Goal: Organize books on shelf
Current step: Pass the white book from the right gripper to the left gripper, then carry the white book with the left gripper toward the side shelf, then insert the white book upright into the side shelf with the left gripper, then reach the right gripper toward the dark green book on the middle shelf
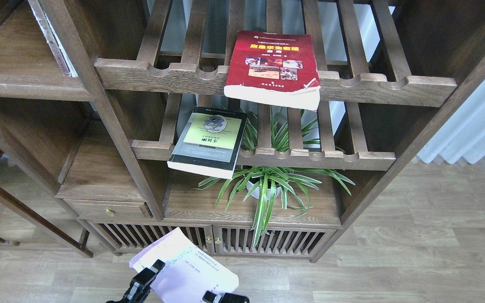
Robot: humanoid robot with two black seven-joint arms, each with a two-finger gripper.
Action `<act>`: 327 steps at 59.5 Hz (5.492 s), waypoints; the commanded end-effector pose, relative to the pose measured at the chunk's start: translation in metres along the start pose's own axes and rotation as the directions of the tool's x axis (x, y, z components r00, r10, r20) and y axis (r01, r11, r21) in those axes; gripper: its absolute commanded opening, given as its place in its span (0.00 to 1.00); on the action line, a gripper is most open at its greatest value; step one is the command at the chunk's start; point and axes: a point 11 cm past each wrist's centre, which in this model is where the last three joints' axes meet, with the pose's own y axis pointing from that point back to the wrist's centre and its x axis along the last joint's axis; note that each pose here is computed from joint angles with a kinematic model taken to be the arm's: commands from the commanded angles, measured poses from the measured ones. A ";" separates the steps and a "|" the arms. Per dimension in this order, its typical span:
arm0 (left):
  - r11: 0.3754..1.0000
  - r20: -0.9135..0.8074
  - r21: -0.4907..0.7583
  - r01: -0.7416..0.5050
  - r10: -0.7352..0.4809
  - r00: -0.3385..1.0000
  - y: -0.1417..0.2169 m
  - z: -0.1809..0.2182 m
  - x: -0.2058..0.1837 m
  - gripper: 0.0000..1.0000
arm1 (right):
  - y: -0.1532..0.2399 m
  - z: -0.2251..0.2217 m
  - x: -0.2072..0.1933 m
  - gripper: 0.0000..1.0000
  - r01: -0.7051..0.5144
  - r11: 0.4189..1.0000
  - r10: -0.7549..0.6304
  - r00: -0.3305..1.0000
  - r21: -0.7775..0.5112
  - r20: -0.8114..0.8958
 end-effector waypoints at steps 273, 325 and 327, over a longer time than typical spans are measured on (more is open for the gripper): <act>0.895 0.512 -0.398 0.204 0.032 0.859 0.040 0.240 -0.080 1.00 | 0.026 -0.098 0.032 0.99 -0.160 0.955 0.181 0.981 0.251 -0.063; 0.894 0.224 -0.445 -0.061 0.176 0.958 0.056 0.210 0.018 1.00 | -0.034 -0.175 -0.105 0.99 0.188 0.920 -0.072 0.944 0.345 -0.320; 0.894 0.224 -0.445 -0.061 0.176 0.958 0.056 0.210 0.018 1.00 | -0.036 -0.176 -0.109 0.99 0.193 0.920 -0.076 0.942 0.341 -0.328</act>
